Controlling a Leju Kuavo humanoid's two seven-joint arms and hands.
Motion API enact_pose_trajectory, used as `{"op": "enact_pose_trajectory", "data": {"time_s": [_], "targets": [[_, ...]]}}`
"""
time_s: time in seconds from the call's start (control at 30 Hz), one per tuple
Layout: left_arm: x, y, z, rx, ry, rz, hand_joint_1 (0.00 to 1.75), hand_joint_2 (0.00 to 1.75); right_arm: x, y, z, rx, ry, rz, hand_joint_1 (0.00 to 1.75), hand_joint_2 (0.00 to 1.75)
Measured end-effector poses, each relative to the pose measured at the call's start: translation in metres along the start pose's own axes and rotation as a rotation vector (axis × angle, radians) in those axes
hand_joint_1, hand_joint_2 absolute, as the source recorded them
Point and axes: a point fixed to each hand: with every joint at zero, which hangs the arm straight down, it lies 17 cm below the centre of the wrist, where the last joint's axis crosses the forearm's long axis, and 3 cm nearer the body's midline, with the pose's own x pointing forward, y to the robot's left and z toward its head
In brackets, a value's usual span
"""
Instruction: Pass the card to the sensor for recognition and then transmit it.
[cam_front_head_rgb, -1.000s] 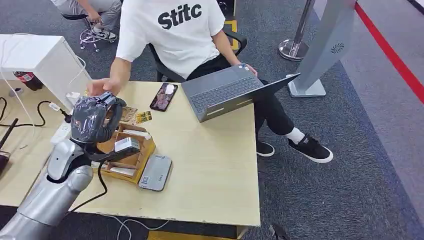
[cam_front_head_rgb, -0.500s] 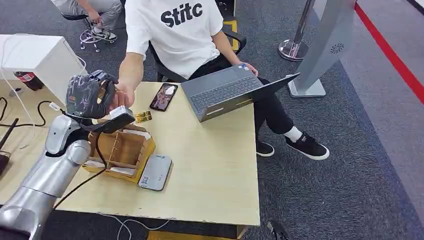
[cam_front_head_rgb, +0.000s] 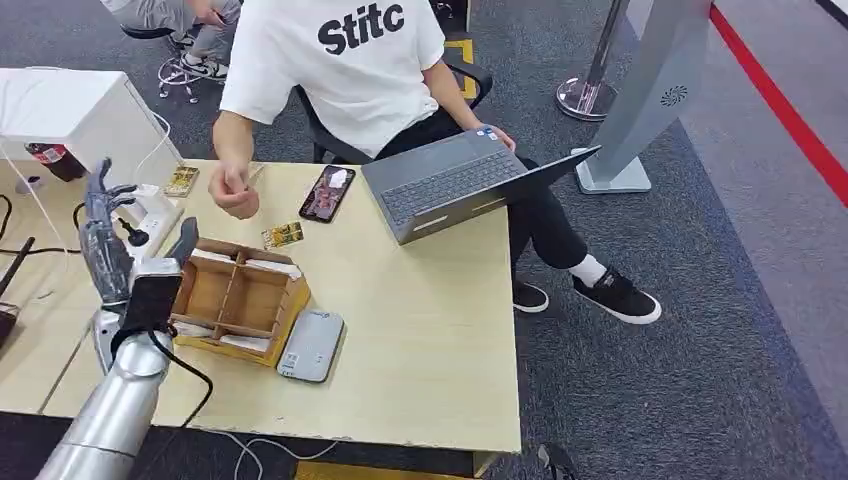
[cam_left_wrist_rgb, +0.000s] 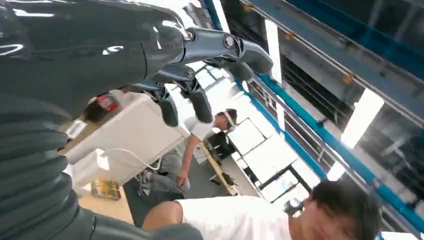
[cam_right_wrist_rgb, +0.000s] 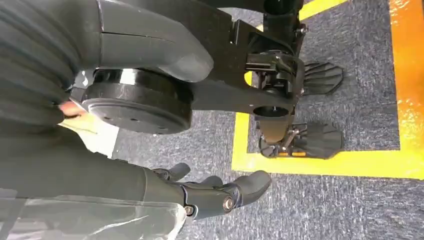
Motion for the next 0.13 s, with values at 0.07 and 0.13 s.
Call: {"op": "enact_pose_trajectory", "data": {"time_s": [0.07, 0.13], "targets": [[-0.008, 0.026, 0.013, 0.11, 0.08, 0.084, 0.0, 1.75, -0.003, -0.002, -0.001, -0.008, -0.001, -0.006, 0.0, 1.75], [-0.03, 0.051, 0.032, 0.214, 0.207, 0.197, 0.0, 1.75, -0.006, -0.004, -0.001, -0.016, 0.0, -0.016, 0.0, 1.75]]}}
